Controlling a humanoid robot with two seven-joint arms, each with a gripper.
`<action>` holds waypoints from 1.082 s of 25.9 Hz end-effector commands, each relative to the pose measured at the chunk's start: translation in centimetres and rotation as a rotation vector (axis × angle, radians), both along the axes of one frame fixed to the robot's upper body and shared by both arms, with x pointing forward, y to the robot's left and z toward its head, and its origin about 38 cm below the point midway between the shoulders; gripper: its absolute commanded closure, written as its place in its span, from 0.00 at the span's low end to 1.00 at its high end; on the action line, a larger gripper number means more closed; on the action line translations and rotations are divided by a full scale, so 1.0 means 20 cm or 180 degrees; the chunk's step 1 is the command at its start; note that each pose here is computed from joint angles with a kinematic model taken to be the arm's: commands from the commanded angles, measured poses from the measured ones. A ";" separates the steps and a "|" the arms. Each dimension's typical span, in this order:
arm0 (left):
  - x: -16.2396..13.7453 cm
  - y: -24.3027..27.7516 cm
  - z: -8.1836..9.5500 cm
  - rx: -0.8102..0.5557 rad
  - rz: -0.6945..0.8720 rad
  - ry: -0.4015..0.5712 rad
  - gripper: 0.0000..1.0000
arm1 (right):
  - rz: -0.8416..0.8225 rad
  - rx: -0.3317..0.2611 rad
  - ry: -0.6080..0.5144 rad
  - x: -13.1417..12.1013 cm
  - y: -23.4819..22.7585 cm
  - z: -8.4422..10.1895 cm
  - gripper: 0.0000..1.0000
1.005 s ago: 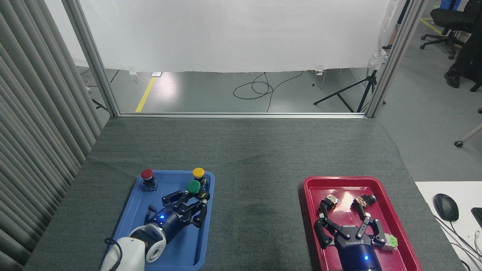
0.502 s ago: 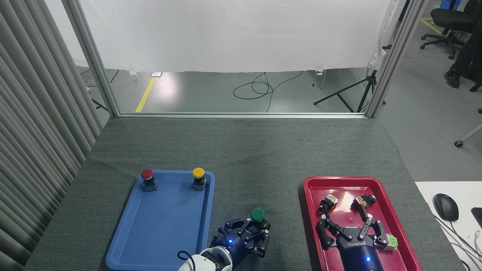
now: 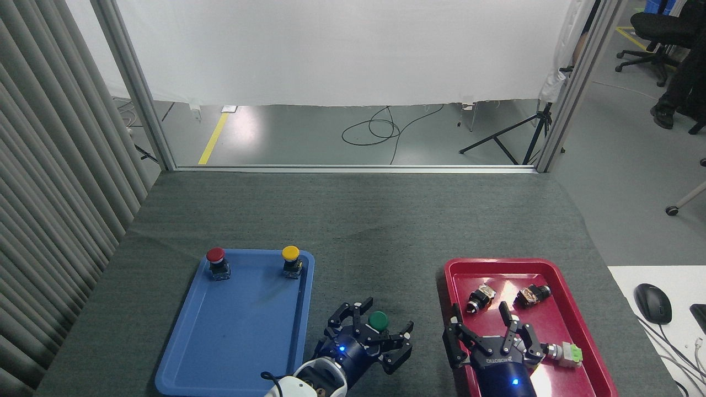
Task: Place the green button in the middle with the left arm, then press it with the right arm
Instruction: 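Carry the green button with the left hand toward the table middle, then release the green button on the table and withdraw the left hand, then lower the right hand onto the green button and press it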
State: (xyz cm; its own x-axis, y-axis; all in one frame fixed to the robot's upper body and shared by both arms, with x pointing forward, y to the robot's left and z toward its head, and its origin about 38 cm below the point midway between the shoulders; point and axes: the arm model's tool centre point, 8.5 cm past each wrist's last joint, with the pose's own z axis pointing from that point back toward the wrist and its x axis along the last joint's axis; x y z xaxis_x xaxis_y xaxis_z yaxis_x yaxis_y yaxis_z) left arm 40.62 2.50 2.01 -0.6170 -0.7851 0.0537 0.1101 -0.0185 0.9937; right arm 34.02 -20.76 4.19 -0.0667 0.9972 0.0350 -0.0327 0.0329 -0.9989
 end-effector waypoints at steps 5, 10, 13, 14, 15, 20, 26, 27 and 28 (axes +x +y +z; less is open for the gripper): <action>-0.16 0.78 0.23 -0.0059 0.1146 -0.0612 0.01 | 0.0397 0.0059 0.0018 0.03 0.29 0.00 0.90; -0.21 1.34 0.10 0.0084 0.2173 -0.0387 0.00 | 0.0565 0.0076 0.0189 0.09 0.49 -0.08 1.00; -0.23 1.41 0.07 0.0073 0.2326 -0.0343 0.00 | 0.0613 0.0068 0.0295 0.12 0.58 -0.12 1.00; -0.23 1.41 0.07 0.0073 0.2331 -0.0344 0.00 | 0.0601 0.0064 0.0341 0.12 0.60 -0.14 1.00; -0.23 1.41 0.07 0.0073 0.2331 -0.0344 0.00 | 0.0598 0.0054 0.0406 0.11 0.61 -0.18 1.00; -0.23 1.42 0.08 0.0087 0.2336 -0.0347 0.00 | 0.0703 -0.0053 0.0753 0.06 0.70 -0.36 1.00; -0.23 1.44 0.07 0.0094 0.2361 -0.0334 0.00 | 0.0620 0.0066 0.0243 0.14 0.69 -0.11 1.00; -0.23 1.44 0.07 0.0094 0.2362 -0.0334 0.00 | 0.0616 0.0108 0.0118 0.16 0.69 -0.04 1.00; -0.23 1.44 0.07 0.0087 0.2361 -0.0337 0.00 | 0.0611 0.0132 0.0030 0.16 0.69 0.01 1.00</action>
State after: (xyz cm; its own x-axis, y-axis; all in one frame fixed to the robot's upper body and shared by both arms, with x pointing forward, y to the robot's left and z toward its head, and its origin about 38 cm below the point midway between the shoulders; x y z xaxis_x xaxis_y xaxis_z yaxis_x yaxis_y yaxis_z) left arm 36.04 31.22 3.39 0.0720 -0.9974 -0.0035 0.0083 -0.0029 1.0000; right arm 36.61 -6.83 1.18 -0.2612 0.9629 0.0684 -0.1509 0.0292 -0.9881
